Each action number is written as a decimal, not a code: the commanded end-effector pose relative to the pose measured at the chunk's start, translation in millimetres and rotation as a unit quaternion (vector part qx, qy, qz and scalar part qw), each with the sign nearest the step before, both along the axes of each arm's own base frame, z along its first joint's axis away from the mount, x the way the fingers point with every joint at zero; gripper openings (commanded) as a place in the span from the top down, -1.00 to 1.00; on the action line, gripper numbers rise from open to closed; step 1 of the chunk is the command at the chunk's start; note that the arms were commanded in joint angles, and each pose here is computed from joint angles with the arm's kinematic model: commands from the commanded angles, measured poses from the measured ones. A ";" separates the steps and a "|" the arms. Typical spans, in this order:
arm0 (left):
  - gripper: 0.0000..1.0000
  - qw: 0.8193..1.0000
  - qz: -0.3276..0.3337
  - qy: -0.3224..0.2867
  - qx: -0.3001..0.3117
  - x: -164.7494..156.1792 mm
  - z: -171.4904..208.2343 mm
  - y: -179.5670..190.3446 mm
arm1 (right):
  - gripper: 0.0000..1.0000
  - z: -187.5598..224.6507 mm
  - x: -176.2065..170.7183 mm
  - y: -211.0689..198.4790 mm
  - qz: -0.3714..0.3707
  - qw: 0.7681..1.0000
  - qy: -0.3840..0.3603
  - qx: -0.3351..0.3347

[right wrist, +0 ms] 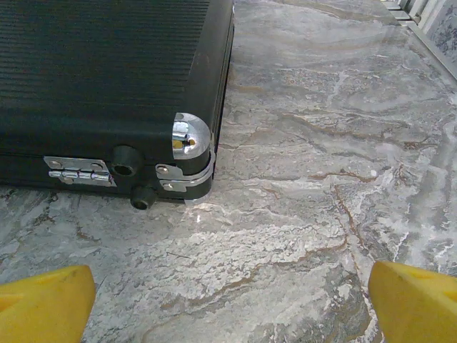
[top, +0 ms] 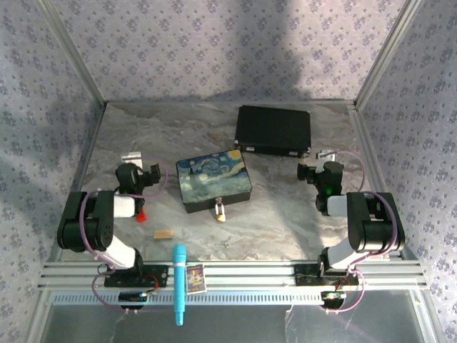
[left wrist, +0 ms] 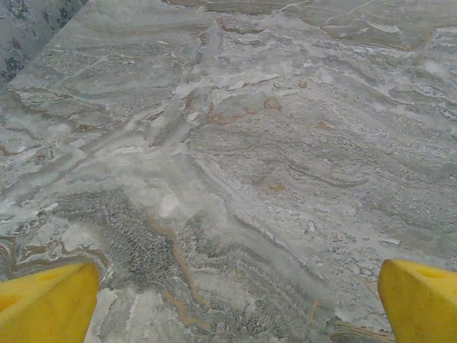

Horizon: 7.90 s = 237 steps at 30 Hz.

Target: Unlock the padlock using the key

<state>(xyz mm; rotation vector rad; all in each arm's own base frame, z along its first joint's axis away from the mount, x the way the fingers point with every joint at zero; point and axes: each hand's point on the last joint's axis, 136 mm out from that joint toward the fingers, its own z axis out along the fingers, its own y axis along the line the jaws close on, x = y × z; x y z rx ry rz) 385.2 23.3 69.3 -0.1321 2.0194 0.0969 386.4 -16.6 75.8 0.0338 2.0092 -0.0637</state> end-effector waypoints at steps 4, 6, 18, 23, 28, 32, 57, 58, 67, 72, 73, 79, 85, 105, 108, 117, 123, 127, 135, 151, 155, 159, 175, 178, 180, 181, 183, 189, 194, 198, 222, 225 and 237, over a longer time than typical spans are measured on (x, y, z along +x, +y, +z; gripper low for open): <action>-1.00 0.999 -0.027 -0.030 0.000 12.7 19.3 -8.2 | -0.99 7.3 5.4 -0.6 0.005 1.000 -0.008 -0.004; -1.00 0.999 -0.028 -0.030 -0.001 12.7 19.4 -8.6 | -0.99 7.4 5.5 -0.3 0.006 1.000 -0.008 -0.004; -1.00 0.999 -0.028 -0.030 0.000 13.0 19.6 -8.5 | -0.99 7.1 5.3 -0.2 0.006 1.000 -0.008 -0.004; -1.00 0.999 -0.027 -0.030 -0.001 13.0 19.7 -8.3 | -0.99 7.2 5.3 -0.4 0.006 1.000 -0.008 -0.004; -1.00 0.999 -0.027 -0.030 0.000 12.9 19.6 -8.3 | -0.99 7.2 5.3 0.0 0.006 1.000 -0.008 -0.004; -1.00 0.999 -0.028 -0.030 -0.001 12.9 19.6 -8.3 | -0.99 7.2 5.4 -0.6 0.006 1.000 -0.008 -0.004; -1.00 0.998 0.010 -0.064 -0.003 -3.7 58.2 5.2 | -0.99 31.1 1.0 6.2 0.025 1.000 -0.013 -0.002; -1.00 0.998 0.012 -0.069 -0.004 -6.5 64.1 5.5 | -0.99 35.1 -0.1 6.7 0.024 1.000 -0.015 -0.005; -1.00 0.973 0.102 -0.081 -0.192 -39.2 134.0 8.1 | -0.99 88.4 -25.8 -0.9 -0.064 0.989 0.030 0.127; -1.00 0.948 0.044 -0.024 -0.313 -61.7 137.0 -32.6 | -0.98 88.6 -39.3 52.5 0.060 0.970 0.117 0.204; -1.00 0.947 0.031 -0.004 -0.321 -66.4 136.5 -42.2 | -0.98 89.6 -42.5 62.2 0.074 0.966 0.125 0.213; -0.95 0.937 -0.059 0.141 -0.313 -107.3 120.1 -110.8 | -0.90 66.4 -82.1 126.2 0.111 0.945 0.227 0.209; -0.86 0.912 -0.139 0.219 -0.319 -146.0 92.4 -177.8 | -0.53 35.4 -137.8 194.3 0.161 0.936 0.287 0.127; -0.65 0.898 -0.146 0.279 -0.306 -179.2 42.0 -241.6 | -0.17 -22.3 -259.9 319.9 0.244 0.905 0.346 0.034; -0.65 0.900 -0.150 0.281 -0.297 -179.4 41.2 -246.5 | -0.15 -25.3 -260.9 324.7 0.242 0.907 0.345 0.017; -0.65 0.910 -0.137 0.272 -0.283 -178.3 42.0 -239.7 | -0.09 -45.7 -270.1 332.7 0.240 0.899 0.366 -0.024; -0.65 0.910 -0.133 0.271 -0.285 -177.0 40.8 -240.4 | 0.03 -54.5 -273.2 308.3 0.196 0.902 0.379 -0.070; -0.64 0.907 -0.134 0.274 -0.288 -176.3 37.9 -243.6 | 0.09 -57.4 -276.5 297.2 0.189 0.900 0.386 -0.073; -0.64 0.905 -0.137 0.279 -0.289 -175.0 35.2 -248.8 | 0.15 -62.5 -282.0 316.4 0.246 0.888 0.388 -0.027; -0.64 0.904 -0.124 0.265 -0.311 -175.7 37.3 -245.7 | 0.87 -75.4 -288.4 298.1 0.252 0.873 0.416 0.034; -0.59 0.901 -0.131 0.249 -0.330 -173.3 43.7 -254.4 | 0.97 -66.5 -280.3 289.7 0.276 0.871 0.403 0.045; -0.53 0.885 -0.146 0.227 -0.379 -172.9 53.7 -273.2 | 0.99 -50.4 -267.9 282.3 0.290 0.870 0.391 0.073; -0.26 0.848 -0.197 0.148 -0.469 -184.3 81.9 -329.1 | 0.99 37.6 -207.4 301.7 0.291 0.877 0.330 0.192; -0.17 0.847 -0.198 0.155 -0.468 -184.8 79.3 -332.9 | 0.99 44.8 -204.1 305.3 0.290 0.877 0.322 0.207; -0.07 0.847 -0.197 0.156 -0.468 -185.1 77.7 -333.1 | 0.99 48.5 -203.0 307.4 0.292 0.875 0.318 0.218; 0.01 0.848 -0.196 0.157 -0.466 -185.0 76.7 -332.8 | 0.99 49.2 -202.9 308.3 0.293 0.874 0.317 0.221; 0.07 0.850 -0.193 0.159 -0.465 -184.8 75.1 -332.1 | 0.99 50.7 -202.7 309.6 0.296 0.873 0.315 0.226; 0.32 0.846 -0.198 0.164 -0.467 -186.3 74.9 -335.3 | 0.99 50.0 -204.1 312.1 0.298 0.869 0.318 0.234; 0.92 0.846 -0.200 0.166 -0.466 -187.2 73.9 -335.7 | 0.98 51.7 -202.8 314.9 0.302 0.868 0.314 0.238; 1.00 0.844 -0.206 0.163 -0.468 -188.0 76.7 -336.1 | 0.93 52.7 -201.5 317.6 0.315 0.860 0.313 0.253; 1.00 0.767 -0.462 0.081 -0.437 -196.5 184.4 -327.8 | 0.00 171.0 -201.9 309.7 0.550 0.729 0.144 0.381; 1.00 0.758 -0.473 0.070 -0.445 -199.0 191.6 -329.3 | 0.11 168.8 -205.3 311.5 0.557 0.722 0.155 0.381; 1.00 0.752 -0.475 0.058 -0.453 -199.3 198.1 -328.8 | 0.43 163.3 -206.8 313.7 0.567 0.711 0.158 0.386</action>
